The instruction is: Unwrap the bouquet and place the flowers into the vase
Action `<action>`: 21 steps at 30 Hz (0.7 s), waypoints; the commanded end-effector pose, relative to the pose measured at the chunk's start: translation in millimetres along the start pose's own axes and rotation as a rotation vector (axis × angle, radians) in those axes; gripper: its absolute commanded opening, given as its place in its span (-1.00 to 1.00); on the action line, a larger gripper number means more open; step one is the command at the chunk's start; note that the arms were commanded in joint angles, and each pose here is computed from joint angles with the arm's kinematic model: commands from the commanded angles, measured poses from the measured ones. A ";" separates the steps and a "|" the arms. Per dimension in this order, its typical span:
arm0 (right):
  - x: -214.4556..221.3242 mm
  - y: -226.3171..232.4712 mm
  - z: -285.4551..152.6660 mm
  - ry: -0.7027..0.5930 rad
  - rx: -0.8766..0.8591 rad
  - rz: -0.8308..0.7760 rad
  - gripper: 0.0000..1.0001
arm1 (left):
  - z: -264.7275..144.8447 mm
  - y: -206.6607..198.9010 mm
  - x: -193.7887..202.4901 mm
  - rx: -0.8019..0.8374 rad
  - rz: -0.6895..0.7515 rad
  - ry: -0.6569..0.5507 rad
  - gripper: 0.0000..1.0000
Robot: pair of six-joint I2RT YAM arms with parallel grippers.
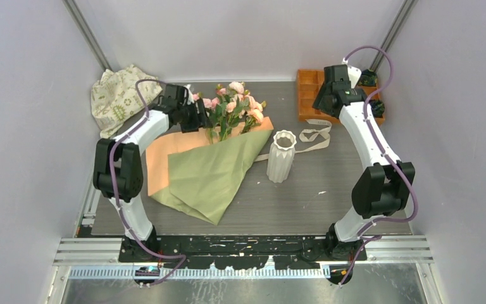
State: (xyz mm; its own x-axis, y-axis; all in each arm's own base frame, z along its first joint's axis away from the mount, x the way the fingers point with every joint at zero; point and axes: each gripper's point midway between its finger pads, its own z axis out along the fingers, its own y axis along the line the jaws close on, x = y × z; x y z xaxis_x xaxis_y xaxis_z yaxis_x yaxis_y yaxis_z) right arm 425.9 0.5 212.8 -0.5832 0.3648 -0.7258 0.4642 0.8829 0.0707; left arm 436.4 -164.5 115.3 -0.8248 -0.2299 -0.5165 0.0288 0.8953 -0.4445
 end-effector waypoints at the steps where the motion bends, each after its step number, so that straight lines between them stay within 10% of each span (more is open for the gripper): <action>1: -33.6 8.0 -36.2 -0.118 -0.094 0.070 0.33 | 7.7 -15.7 25.9 0.140 0.022 0.141 0.26; 21: -40.8 18.7 -60.2 -0.153 -0.206 0.100 0.34 | 19.6 -31.2 77.0 0.344 -0.009 0.277 0.21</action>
State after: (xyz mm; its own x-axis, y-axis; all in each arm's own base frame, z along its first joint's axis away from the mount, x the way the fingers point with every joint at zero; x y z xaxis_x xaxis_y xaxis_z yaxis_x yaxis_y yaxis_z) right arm 417.7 16.4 251.2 -0.5100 0.4010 -0.7610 0.3957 0.8949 0.2063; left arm 384.6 -210.9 66.1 -0.9513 -0.1106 -0.2878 0.1161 0.7360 -0.6669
